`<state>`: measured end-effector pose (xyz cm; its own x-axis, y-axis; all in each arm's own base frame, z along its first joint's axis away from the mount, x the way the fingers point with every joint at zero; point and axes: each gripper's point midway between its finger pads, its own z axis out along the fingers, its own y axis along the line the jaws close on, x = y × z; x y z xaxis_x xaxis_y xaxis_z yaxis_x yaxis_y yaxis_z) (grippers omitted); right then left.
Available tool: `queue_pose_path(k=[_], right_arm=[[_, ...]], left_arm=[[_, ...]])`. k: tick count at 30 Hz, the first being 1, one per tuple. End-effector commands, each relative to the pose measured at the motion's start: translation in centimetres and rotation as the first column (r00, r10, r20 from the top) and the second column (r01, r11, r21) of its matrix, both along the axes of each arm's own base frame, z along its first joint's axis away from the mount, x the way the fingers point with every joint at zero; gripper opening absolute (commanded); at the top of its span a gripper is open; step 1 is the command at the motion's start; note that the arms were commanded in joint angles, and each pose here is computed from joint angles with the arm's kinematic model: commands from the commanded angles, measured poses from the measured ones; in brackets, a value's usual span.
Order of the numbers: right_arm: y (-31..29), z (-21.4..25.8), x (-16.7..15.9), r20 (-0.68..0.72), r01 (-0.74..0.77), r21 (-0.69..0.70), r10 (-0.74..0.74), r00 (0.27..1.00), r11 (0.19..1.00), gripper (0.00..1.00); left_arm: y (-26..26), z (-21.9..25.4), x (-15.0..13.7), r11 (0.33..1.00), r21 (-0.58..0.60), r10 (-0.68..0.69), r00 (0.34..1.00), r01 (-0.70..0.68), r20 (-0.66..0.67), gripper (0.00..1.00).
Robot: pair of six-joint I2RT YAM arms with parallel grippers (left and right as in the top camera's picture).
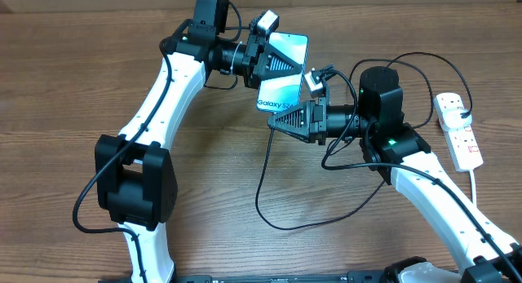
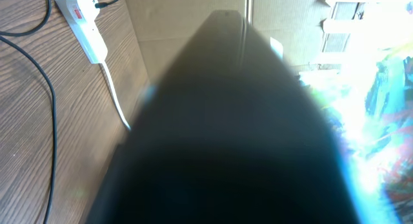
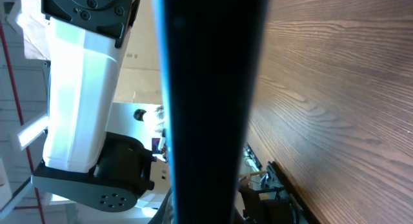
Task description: Plug charger to phone and switch on socket
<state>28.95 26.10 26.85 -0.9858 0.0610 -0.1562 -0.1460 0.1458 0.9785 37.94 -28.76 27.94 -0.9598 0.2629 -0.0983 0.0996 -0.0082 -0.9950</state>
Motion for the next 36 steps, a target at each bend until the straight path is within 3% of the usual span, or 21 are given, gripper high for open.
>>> queue_pose_path(k=[1,2,3,5,6,12,22,32,36], right_arm=[[-1.9,1.1,4.1,0.073,0.192,-0.012,-0.191,0.979,0.981,0.04],[-1.9,1.1,4.1,0.074,0.192,-0.011,-0.191,0.979,0.981,0.04],[-1.9,1.1,4.1,0.073,0.191,-0.011,-0.190,0.979,0.981,0.17],[-1.8,1.1,4.0,0.072,0.184,-0.010,-0.183,0.980,0.983,0.89],[-1.8,1.2,3.8,0.074,0.175,-0.008,-0.174,0.982,0.984,1.00],[-1.6,1.3,2.9,0.144,0.111,-0.006,-0.109,0.984,0.994,1.00],[-3.8,1.6,3.9,0.240,0.130,-0.003,-0.126,0.963,0.991,0.99],[-3.9,1.4,4.1,0.240,0.137,-0.008,-0.131,0.962,0.990,0.43],[-3.9,1.3,4.1,0.239,0.137,-0.008,-0.131,0.962,0.991,0.31]], left_arm=[[-1.2,0.8,-1.6,0.998,-0.033,-0.056,0.998,0.057,0.017,0.04],[-1.1,0.8,-1.6,0.998,-0.033,-0.056,0.998,0.056,0.017,0.04],[-1.1,0.8,-1.6,0.998,-0.033,-0.056,0.998,0.056,0.017,0.04],[-1.1,0.8,-1.6,0.998,-0.033,-0.055,0.998,0.056,0.017,0.04],[-1.1,0.8,-1.5,0.998,-0.034,-0.055,0.998,0.055,0.018,0.04],[-0.9,0.8,-1.3,0.998,-0.043,-0.049,0.997,0.051,0.055,0.04],[-0.8,0.8,-1.2,0.996,-0.067,-0.042,0.989,0.052,0.144,0.04],[-2.8,0.3,-3.2,0.994,-0.040,-0.094,0.991,0.098,0.097,0.04],[-3.4,0.1,-3.7,0.993,-0.035,-0.105,0.989,0.110,0.106,0.04]])
